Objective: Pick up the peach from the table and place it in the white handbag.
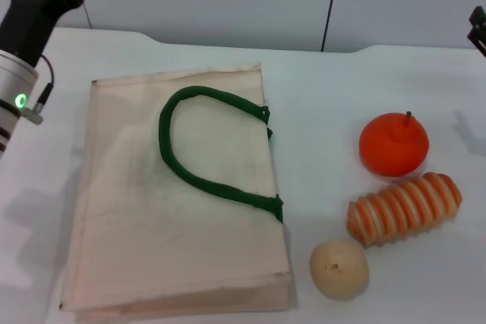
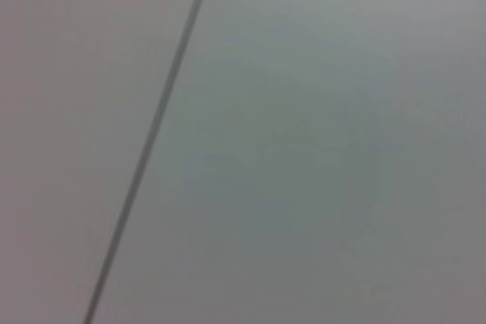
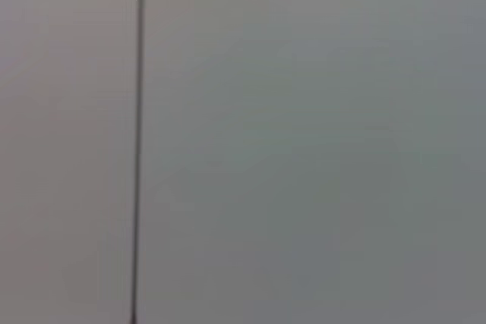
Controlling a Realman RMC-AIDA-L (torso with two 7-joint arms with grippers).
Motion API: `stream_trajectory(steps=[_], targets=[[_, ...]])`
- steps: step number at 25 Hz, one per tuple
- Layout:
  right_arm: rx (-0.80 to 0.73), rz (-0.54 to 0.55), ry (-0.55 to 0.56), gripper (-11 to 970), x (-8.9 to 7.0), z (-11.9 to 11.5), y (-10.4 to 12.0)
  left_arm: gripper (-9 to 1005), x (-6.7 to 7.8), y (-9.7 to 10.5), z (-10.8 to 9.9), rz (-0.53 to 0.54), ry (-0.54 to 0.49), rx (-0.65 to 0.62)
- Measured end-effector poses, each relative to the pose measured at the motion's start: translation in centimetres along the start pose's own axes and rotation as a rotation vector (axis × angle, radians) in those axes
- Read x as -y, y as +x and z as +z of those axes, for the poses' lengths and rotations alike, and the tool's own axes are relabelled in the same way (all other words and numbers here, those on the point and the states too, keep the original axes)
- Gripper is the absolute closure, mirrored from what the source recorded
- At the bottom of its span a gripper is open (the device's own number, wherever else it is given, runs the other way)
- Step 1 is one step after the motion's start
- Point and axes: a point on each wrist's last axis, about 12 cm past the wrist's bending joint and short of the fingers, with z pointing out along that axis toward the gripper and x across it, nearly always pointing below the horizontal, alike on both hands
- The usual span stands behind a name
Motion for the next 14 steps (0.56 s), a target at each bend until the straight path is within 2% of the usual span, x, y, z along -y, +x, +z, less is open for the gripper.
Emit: stream_trajectory(steps=[3,7,14], targets=[[0.001,0.022,0.031,65,0.3,-0.3,0.2,119,1.0,0.1,0.0,0.016,0.049,0.016],[0.010,0.065,0.084,65,0.7,-0.5,0.2,118,2.1,0.2,0.2,-0.017,0.089,0.046],[0.009,0.075,0.086,65,0.8,-0.5,0.2,114,2.3,0.1,0.1,-0.018,0.095,0.056]])
